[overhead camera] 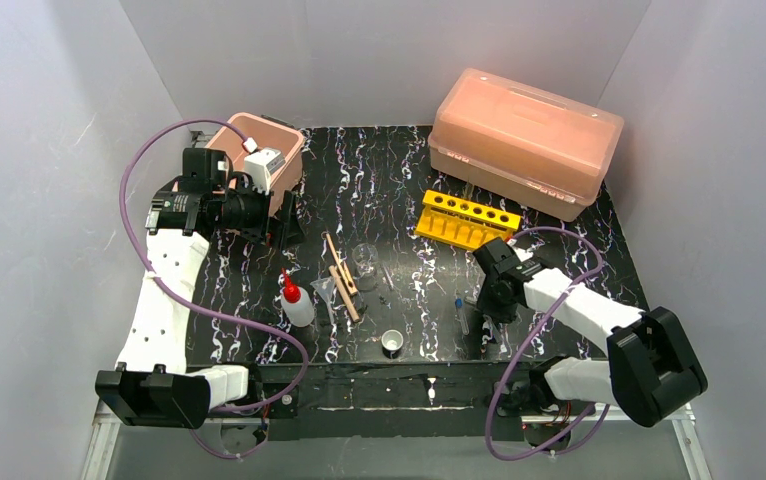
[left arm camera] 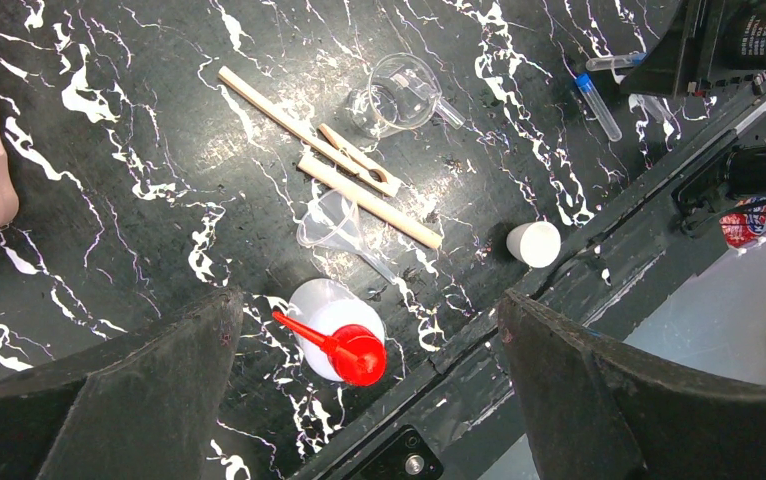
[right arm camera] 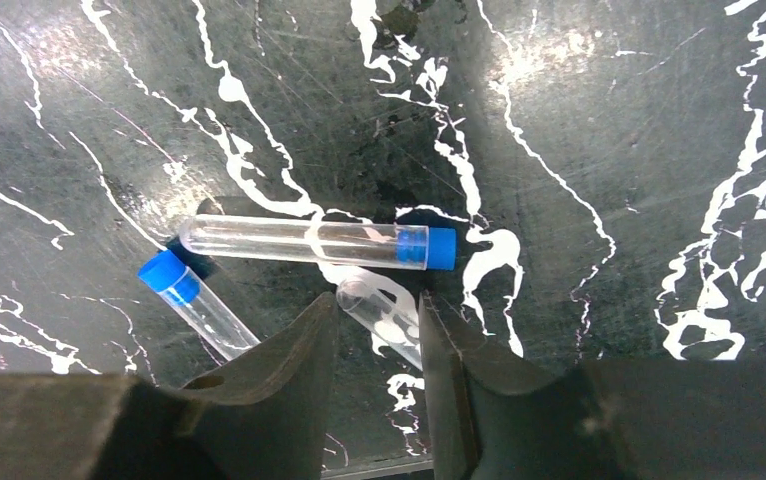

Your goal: Organize the chemistry lab equipment

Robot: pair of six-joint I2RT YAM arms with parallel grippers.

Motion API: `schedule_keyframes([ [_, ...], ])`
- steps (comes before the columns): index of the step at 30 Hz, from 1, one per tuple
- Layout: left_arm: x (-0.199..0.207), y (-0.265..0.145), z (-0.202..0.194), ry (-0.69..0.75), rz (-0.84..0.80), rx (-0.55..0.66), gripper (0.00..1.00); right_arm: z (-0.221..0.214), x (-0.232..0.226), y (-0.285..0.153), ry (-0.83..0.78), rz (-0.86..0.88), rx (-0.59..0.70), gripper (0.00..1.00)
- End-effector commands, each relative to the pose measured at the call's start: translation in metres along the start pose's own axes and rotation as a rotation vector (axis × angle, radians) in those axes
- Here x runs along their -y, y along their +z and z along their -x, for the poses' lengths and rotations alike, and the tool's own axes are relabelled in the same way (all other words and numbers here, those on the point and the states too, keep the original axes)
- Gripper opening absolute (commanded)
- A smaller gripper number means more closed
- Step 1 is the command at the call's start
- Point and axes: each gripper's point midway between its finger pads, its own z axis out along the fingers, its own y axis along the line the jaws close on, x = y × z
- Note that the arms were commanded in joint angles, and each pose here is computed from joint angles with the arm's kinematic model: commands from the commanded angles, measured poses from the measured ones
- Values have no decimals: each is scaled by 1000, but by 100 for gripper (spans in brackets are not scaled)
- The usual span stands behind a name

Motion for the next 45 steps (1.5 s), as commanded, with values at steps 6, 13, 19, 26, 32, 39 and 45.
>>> schedule_keyframes([
  [6, 6, -15, 4, 30, 17, 34, 99, -5, -11, 8, 42, 16, -35, 36],
  [13, 7, -16, 2, 34, 16, 38, 99, -4, -9, 5, 45, 5, -28, 29],
  [19, 7, -16, 0, 42, 17, 36, 99, -5, -8, 1, 45, 5, -17, 47],
  [26, 8, -18, 3, 43, 14, 40, 99, -21, -8, -6, 33, 8, -21, 43],
  [32, 8, -16, 1, 40, 11, 39, 99, -32, -1, -9, 19, -23, -27, 39],
  [39, 9, -18, 4, 42, 10, 46, 99, -35, 3, -11, 6, -42, -28, 34],
  [45, 9, -17, 2, 43, 12, 44, 99, -32, -2, -9, -5, -40, -23, 27],
])
